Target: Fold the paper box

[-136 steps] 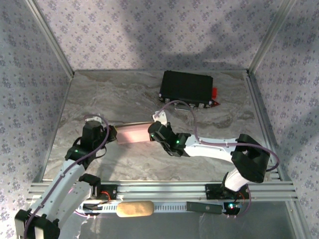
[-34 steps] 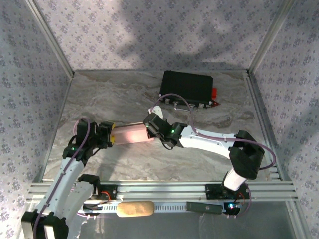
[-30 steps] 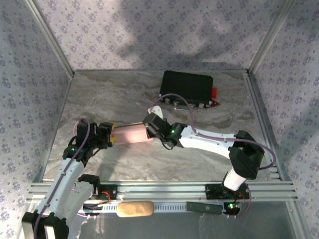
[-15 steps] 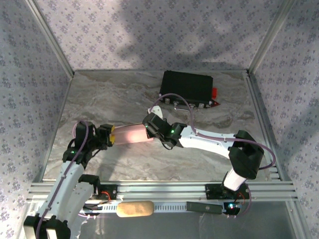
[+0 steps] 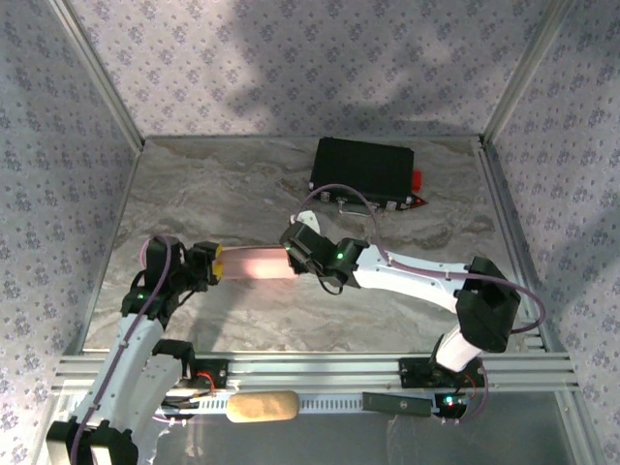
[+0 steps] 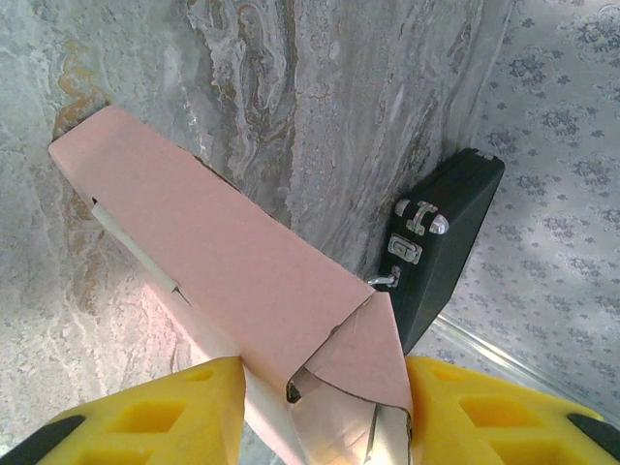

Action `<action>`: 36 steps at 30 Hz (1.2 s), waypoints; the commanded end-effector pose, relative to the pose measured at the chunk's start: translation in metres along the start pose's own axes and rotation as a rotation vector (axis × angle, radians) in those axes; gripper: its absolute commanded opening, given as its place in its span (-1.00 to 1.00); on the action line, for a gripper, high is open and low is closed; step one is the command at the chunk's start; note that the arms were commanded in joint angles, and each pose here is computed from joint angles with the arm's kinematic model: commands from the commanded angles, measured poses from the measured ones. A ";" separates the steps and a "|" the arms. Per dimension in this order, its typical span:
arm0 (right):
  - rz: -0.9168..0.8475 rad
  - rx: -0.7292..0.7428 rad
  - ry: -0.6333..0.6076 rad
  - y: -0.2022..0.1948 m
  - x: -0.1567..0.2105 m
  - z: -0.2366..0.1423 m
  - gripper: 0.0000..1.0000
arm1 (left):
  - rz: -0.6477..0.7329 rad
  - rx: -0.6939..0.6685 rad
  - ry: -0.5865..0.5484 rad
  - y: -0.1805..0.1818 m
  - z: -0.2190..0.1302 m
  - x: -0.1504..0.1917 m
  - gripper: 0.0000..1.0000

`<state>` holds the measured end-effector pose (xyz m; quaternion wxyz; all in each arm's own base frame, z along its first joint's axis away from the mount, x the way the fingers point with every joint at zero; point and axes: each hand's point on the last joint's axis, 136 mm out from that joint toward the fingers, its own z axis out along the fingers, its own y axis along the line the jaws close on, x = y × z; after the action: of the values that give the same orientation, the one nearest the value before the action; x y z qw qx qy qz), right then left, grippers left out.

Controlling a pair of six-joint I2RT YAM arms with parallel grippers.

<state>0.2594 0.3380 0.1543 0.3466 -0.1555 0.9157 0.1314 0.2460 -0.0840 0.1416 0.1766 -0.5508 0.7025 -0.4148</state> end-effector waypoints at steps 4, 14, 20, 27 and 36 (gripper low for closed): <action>0.051 -0.070 0.043 -0.005 0.007 -0.016 -0.28 | -0.035 -0.055 -0.026 0.016 -0.001 -0.005 -0.12; 0.106 -0.191 0.009 0.010 -0.012 -0.041 -0.22 | -0.038 -0.061 -0.030 0.016 -0.001 -0.006 -0.14; 0.489 -0.268 -0.056 -0.017 -0.028 -0.053 0.08 | -0.038 -0.059 -0.032 0.016 -0.001 -0.006 -0.15; 0.831 -0.472 0.022 -0.014 -0.031 -0.039 0.26 | -0.037 -0.063 -0.031 0.017 0.000 -0.006 -0.17; 1.027 -0.607 0.231 0.022 -0.012 -0.011 0.35 | -0.039 -0.063 -0.034 0.016 -0.001 -0.006 -0.17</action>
<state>0.2621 0.3408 0.1782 0.1478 0.1719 0.8473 0.4803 0.2452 -0.0837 0.1419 0.1769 -0.5509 0.7023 -0.4148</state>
